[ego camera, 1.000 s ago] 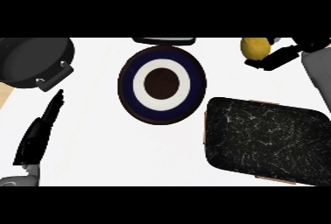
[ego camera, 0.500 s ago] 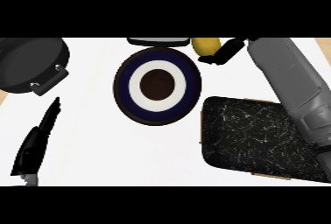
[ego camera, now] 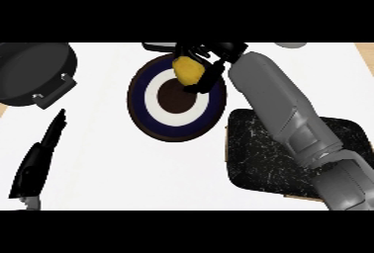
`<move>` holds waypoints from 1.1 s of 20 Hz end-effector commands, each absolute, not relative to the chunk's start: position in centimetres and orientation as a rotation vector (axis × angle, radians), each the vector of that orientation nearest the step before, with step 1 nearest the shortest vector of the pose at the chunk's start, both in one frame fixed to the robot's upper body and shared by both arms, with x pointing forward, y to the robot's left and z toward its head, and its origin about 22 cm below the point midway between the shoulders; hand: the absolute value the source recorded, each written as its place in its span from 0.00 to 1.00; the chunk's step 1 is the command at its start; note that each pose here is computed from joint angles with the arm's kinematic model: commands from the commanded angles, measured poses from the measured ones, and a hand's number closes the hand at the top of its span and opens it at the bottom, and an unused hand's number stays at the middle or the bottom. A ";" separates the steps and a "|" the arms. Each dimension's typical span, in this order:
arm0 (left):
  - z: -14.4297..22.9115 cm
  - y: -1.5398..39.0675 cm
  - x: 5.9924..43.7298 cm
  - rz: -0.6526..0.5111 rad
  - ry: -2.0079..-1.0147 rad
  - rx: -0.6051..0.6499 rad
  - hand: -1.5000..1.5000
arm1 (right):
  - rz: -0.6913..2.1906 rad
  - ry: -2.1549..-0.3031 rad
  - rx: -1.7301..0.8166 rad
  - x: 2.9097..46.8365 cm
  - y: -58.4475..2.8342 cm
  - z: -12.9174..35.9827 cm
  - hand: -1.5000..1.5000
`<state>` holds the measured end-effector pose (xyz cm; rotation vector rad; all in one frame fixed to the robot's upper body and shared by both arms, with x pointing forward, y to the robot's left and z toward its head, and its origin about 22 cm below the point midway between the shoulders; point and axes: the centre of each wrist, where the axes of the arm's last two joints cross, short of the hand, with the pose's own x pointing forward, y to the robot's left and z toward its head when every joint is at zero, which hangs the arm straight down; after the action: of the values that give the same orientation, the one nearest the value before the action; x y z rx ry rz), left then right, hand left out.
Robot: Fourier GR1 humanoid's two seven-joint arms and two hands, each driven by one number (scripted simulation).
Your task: Pick the lemon from the tray and place it in the plate
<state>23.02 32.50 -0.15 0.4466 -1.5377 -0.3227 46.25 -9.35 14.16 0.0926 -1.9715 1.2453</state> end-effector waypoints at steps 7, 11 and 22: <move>0.9 32.1 24.3 -0.345 -1.562 0.419 0.50 | 1.116 -1.719 0.143 44.5 -6.5 9.1 0.00; -0.5 32.5 22.7 -0.342 -1.548 0.431 0.50 | 1.095 -1.742 0.144 44.3 -6.5 8.9 0.00; -0.4 33.5 22.6 -0.341 -1.545 0.441 0.50 | 0.517 -1.809 0.219 46.0 -11.8 9.7 0.00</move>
<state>23.22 32.63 0.01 0.4361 -1.5455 -0.3350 45.44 -8.95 9.93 0.2355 -1.8250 0.6803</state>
